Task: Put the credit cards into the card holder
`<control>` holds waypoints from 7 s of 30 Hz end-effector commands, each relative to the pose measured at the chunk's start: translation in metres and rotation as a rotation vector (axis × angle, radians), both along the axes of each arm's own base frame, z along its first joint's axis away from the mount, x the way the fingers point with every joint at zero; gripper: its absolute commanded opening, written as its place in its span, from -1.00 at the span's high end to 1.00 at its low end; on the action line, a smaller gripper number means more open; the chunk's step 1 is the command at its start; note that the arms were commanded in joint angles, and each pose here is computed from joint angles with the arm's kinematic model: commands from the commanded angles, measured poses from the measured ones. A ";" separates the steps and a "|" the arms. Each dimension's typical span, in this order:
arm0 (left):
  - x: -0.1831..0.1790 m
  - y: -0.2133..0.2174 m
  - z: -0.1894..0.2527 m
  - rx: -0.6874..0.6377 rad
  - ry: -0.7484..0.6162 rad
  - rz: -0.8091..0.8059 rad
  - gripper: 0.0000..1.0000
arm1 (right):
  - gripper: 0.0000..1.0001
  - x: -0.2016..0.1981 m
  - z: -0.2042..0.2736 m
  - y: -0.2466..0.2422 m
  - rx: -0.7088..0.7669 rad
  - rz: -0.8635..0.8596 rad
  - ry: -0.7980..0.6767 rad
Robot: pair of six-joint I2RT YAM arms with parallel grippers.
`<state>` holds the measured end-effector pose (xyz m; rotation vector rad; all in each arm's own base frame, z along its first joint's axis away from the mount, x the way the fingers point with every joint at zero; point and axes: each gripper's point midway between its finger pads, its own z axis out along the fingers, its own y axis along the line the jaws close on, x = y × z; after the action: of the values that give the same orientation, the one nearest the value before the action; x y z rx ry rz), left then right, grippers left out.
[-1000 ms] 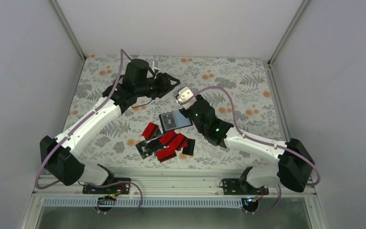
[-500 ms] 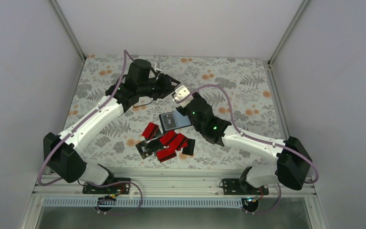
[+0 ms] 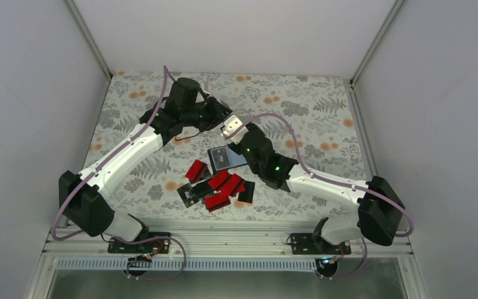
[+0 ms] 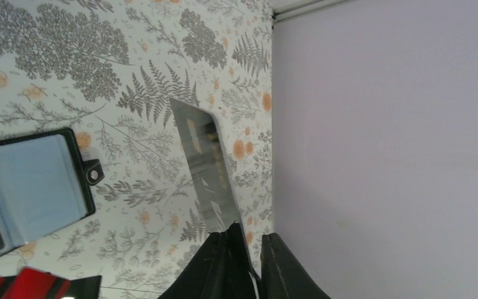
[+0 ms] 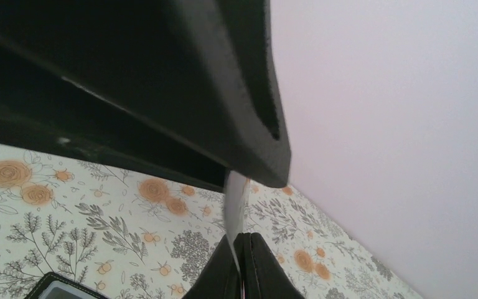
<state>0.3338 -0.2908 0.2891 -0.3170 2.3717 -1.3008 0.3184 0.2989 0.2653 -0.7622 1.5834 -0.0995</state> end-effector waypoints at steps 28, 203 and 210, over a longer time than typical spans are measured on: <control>-0.008 0.052 -0.079 0.203 -0.071 -0.027 0.95 | -0.50 -0.009 -0.035 -0.034 0.537 0.255 0.648; -0.024 0.001 -0.246 0.057 0.150 -0.333 0.95 | 0.92 -0.007 -0.267 -0.085 0.076 -0.327 1.145; -0.028 -0.001 -0.246 0.035 0.153 -0.339 0.95 | 0.92 -0.015 -0.269 -0.090 0.085 -0.340 1.157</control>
<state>0.3087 -0.2877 0.0421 -0.0214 2.6812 -1.3709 0.3343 0.2224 0.0166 -0.4597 2.6703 0.2301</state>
